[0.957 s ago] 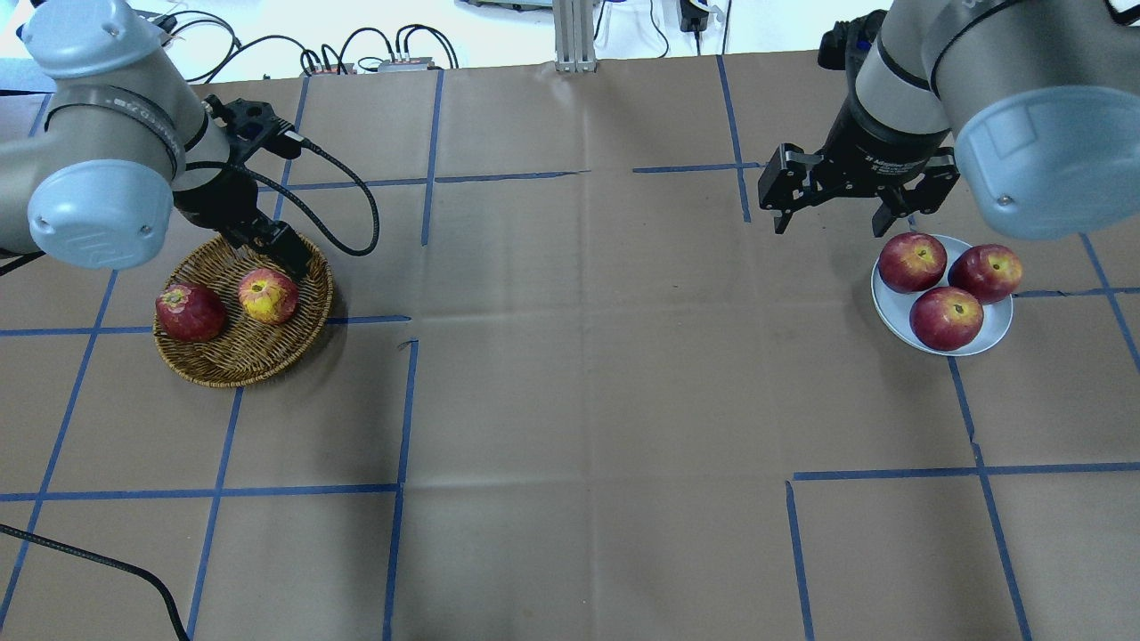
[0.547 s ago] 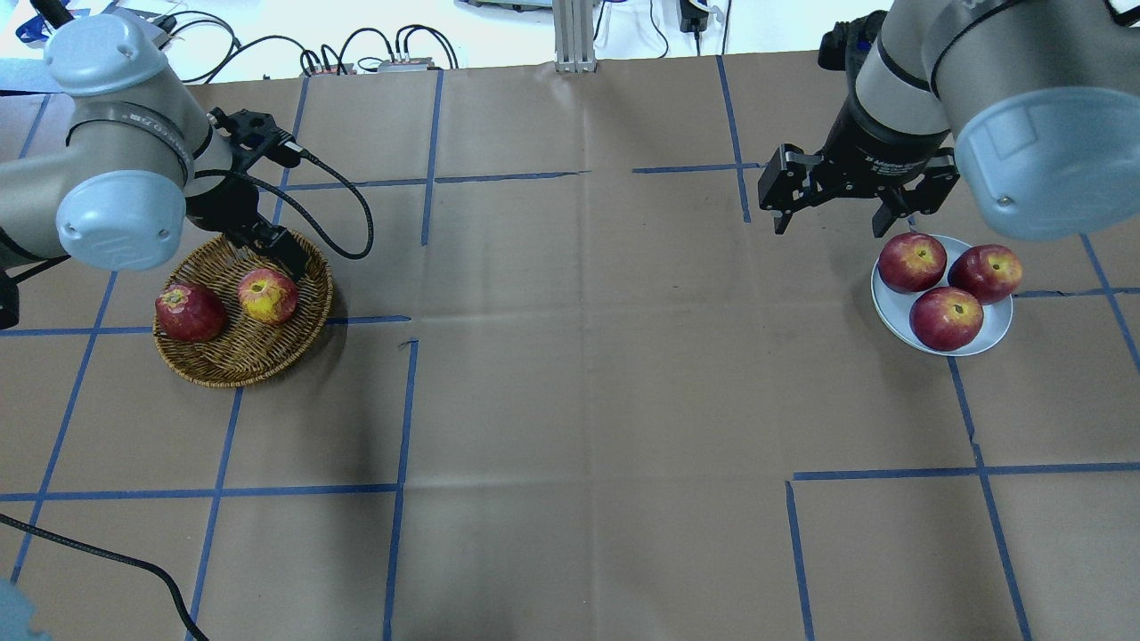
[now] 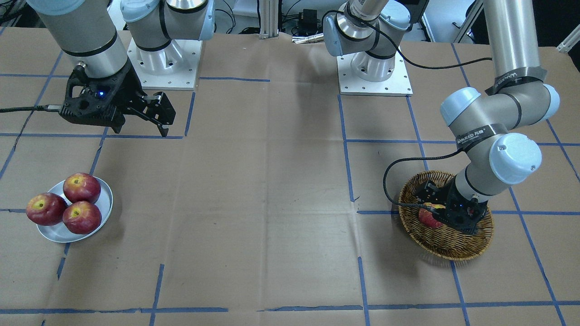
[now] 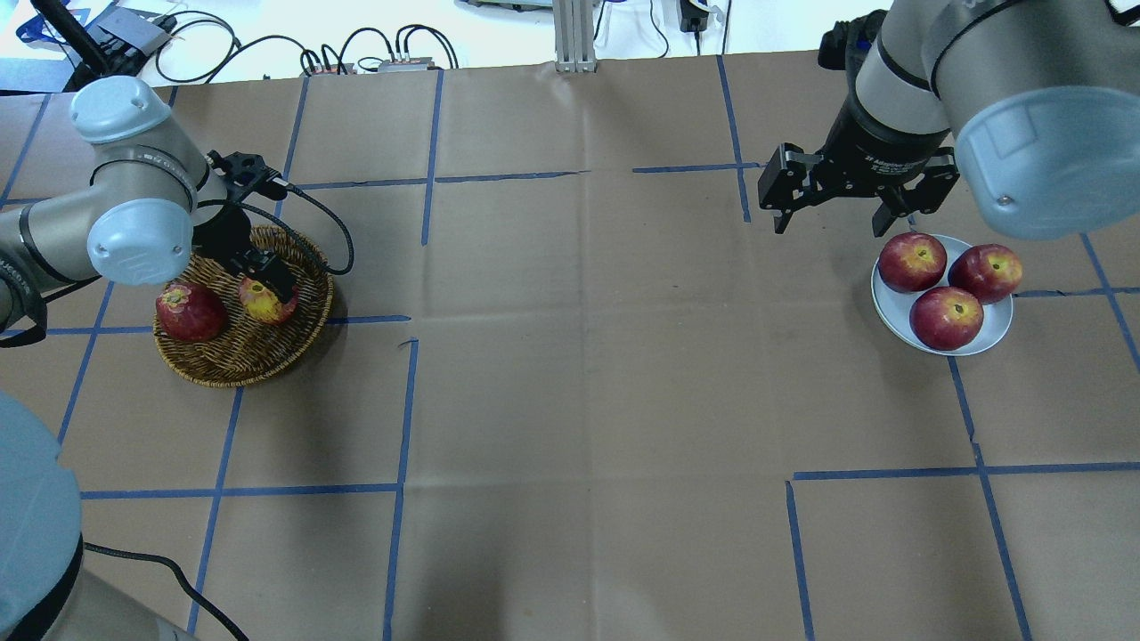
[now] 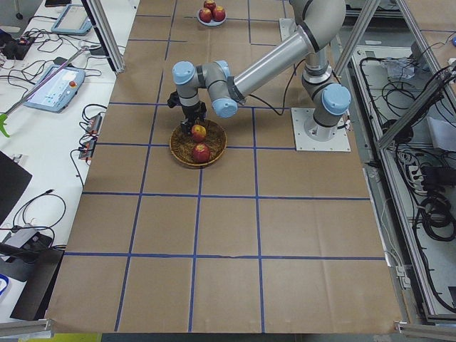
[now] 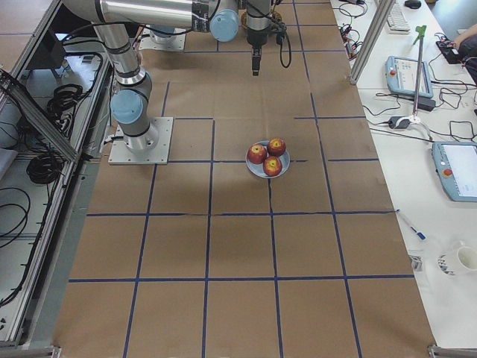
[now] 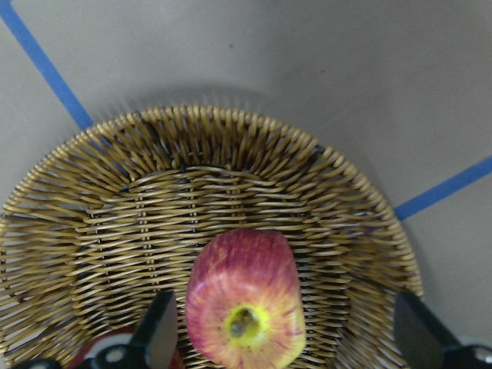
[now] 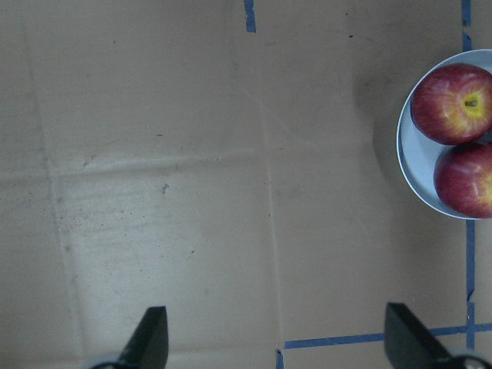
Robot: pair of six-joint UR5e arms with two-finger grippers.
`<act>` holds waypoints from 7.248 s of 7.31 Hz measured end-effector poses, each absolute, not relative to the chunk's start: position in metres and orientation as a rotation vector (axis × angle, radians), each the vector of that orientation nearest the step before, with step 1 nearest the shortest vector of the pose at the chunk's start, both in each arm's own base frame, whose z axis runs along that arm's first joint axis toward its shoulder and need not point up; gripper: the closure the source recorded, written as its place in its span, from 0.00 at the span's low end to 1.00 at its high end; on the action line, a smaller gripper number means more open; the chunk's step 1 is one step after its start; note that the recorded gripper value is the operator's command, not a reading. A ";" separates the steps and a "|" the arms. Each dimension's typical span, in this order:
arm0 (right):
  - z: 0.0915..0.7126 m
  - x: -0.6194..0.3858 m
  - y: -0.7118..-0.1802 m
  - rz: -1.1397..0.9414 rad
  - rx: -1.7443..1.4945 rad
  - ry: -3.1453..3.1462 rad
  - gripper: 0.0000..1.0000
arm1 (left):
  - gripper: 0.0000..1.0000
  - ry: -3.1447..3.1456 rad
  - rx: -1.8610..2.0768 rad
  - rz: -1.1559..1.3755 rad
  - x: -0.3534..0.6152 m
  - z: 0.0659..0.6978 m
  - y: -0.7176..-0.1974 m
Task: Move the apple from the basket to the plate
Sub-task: 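Lower the left gripper into the basket and grasp the yellow-red apple, then lift the yellow-red apple and carry it toward the table center, then lower the apple onto the table and open the left gripper, then raise the left gripper back toward the basket while the right gripper moves toward the apple, then lower the right gripper over the yellow-red apple and grasp it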
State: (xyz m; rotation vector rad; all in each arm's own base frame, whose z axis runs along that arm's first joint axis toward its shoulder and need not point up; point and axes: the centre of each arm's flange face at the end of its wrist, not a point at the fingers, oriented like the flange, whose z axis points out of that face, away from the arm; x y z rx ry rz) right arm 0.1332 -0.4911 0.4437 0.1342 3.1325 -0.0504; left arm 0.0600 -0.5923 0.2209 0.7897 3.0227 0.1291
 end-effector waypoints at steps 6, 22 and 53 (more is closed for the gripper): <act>0.444 0.133 -0.491 -0.051 0.135 3.132 0.00 | 0.67 3.072 0.767 0.223 0.067 0.182 -0.589; 0.444 0.133 -0.491 -0.050 0.135 3.132 0.00 | 0.73 3.104 0.237 0.016 -0.444 0.198 -0.585; 0.279 0.343 -0.582 -0.216 0.159 3.148 0.00 | 0.01 3.157 0.391 0.061 -0.176 0.502 -0.493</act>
